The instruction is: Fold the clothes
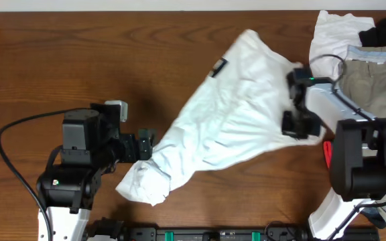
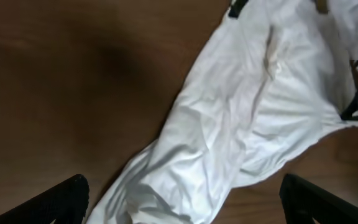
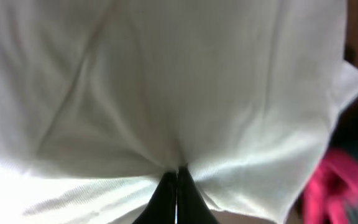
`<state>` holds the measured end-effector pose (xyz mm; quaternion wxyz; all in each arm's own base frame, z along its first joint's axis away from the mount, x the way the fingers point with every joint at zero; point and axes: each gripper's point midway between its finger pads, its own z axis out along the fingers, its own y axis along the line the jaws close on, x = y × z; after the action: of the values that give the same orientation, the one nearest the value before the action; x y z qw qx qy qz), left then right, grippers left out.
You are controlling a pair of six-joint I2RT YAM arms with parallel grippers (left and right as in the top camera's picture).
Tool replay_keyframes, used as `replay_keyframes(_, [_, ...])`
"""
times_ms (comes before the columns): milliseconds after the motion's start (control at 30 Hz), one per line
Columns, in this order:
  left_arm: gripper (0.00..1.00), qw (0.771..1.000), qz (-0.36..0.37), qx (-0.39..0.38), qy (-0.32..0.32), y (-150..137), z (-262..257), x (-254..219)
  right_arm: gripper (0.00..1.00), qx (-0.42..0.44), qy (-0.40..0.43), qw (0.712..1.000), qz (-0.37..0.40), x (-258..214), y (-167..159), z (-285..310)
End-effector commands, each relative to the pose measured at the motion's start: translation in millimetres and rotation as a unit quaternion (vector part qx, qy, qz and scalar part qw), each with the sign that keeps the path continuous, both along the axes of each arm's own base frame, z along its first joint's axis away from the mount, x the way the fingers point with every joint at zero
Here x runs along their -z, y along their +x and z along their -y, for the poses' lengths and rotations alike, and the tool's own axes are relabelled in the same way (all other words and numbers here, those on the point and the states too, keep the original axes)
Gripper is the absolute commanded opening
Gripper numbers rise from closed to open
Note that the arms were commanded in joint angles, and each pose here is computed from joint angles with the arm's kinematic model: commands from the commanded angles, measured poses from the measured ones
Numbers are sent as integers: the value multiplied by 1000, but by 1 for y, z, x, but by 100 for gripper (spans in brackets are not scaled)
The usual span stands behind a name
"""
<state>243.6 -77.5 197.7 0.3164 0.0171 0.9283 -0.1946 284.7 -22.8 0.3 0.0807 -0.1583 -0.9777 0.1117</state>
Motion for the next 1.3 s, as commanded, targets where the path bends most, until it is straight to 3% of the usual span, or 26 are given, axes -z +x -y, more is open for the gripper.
replay_keyframes(0, [98, 999, 20, 29, -14, 2, 17, -12, 1, 64, -27, 997, -30, 1, -18, 19])
replay_keyframes(133, [98, 998, 23, 62, -15, 3, 34, -11, 4, 78, -24, 995, -48, -2, -28, 25])
replay_keyframes(333, [98, 997, -8, 80, -10, 3, 44, 3, 16, 24, 12, 1000, 9, -17, -5, 14])
replay_keyframes(400, [98, 997, -13, 78, -6, 5, 43, 7, 26, 1, 24, 998, 55, -33, 10, 7])
replay_keyframes(533, [98, 998, -17, 68, 6, 8, 39, 11, 68, -53, 61, 984, 158, -73, 40, -13])
replay_keyframes(567, [98, 998, -17, 66, 9, 8, 38, 11, 71, -75, 80, 975, 193, -86, 50, -23])
replay_keyframes(667, [98, 998, -20, 66, 10, 8, 38, 13, 65, -129, 146, 944, 268, -112, 74, -54])
replay_keyframes(767, [98, 998, -21, 64, 12, 8, 37, 13, 64, -155, 190, 924, 292, -117, 85, -78])
replay_keyframes(967, [98, 998, -21, 63, 13, 8, 37, 13, 84, -189, 213, 914, 290, -93, 103, -117])
replay_keyframes(1167, [98, 998, -24, 64, 13, 6, 36, 14, 85, -135, 193, 924, 301, -55, 129, -135])
replay_keyframes(1267, [98, 998, -27, 64, 14, 5, 36, 15, 80, -117, 197, 926, 301, -34, 138, -141])
